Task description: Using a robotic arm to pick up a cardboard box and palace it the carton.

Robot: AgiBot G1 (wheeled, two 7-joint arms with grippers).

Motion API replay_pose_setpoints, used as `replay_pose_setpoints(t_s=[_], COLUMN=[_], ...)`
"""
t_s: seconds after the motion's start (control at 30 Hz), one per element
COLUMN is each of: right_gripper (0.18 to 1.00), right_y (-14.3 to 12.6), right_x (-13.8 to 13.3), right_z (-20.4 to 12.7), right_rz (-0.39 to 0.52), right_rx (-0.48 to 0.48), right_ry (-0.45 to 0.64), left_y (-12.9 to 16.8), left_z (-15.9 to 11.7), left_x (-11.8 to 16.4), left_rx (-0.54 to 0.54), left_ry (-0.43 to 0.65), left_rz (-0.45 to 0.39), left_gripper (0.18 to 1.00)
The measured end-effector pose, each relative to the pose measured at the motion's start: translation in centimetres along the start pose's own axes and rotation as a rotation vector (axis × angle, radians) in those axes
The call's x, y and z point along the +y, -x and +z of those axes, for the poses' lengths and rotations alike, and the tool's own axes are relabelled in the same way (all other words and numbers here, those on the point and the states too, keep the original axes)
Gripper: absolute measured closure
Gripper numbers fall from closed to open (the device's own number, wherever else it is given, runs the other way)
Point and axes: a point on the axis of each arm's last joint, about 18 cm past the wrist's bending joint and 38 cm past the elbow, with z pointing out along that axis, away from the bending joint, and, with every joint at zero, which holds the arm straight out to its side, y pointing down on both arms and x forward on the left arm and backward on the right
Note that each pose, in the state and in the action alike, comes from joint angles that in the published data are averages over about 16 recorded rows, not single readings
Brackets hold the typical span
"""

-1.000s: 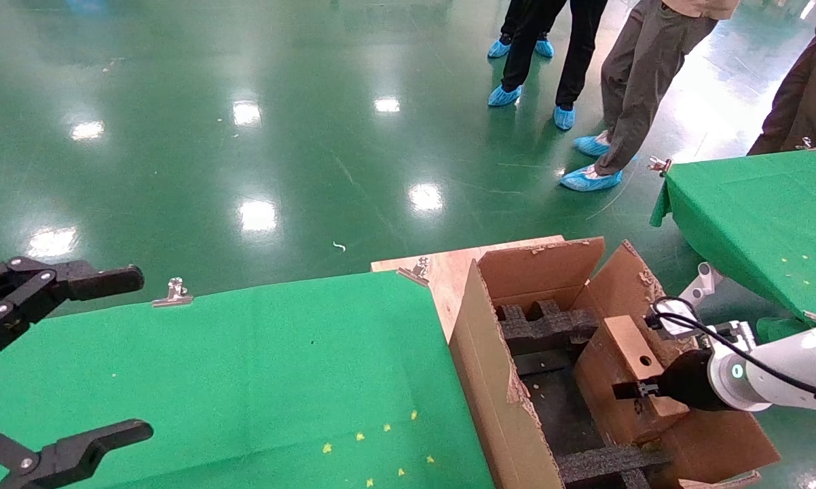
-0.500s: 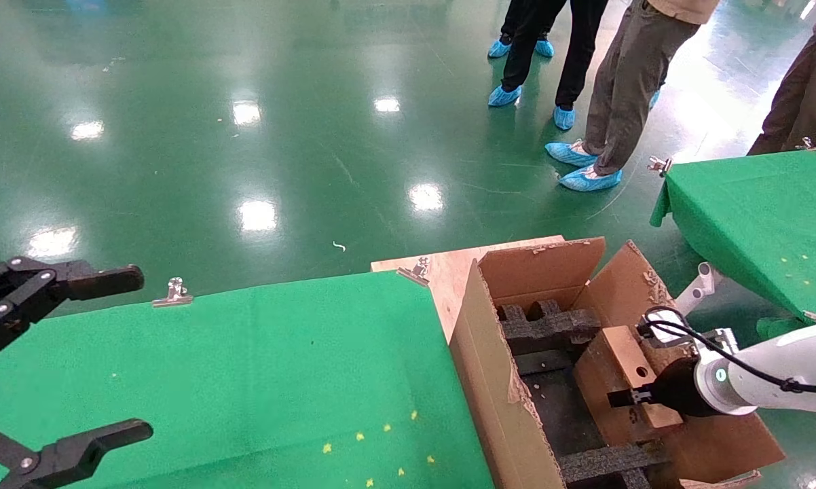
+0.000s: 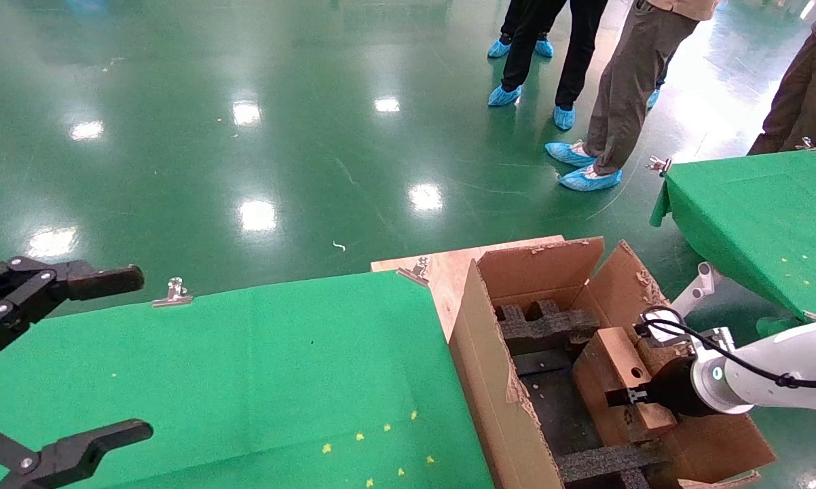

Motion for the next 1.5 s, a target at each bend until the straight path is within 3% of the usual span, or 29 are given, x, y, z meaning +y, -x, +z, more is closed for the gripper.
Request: replay_pose_setpoints(t_s=[0.47, 0.73, 1.13, 1.3, 1.5], right_gripper=[0.614, 0.436, 0.236, 0.202, 0.182], right_y=[-0.2, 0.3, 4.4, 6.2, 7.2], right_x=[-1.3, -5.2, -13.1, -14.5, -15.0], right_z=[-1.0, -3.7, -13.2, -16.9, -18.9], right_rz=[0.007, 0.022, 0.036, 0.033, 0.034], right_rx=[-0.003, -0.041, -0.263, -0.371, -0.442], right_ry=[-0.032, -0.135, -0.343, -0.381, -0.392], left_y=[0.0, 0.0, 0.0, 0.0, 0.0], left_z=[0.0, 0.0, 0.0, 0.0, 0.0], left_x=[0.0, 0.0, 0.0, 0.0, 0.0], left_rx=[0.0, 0.0, 0.0, 0.0, 0.0], left_ry=[0.0, 0.0, 0.0, 0.0, 0.0], left_rz=[0.0, 0.0, 0.0, 0.0, 0.0], left_gripper=[0.183, 0.183, 0.183, 0.183, 0.183])
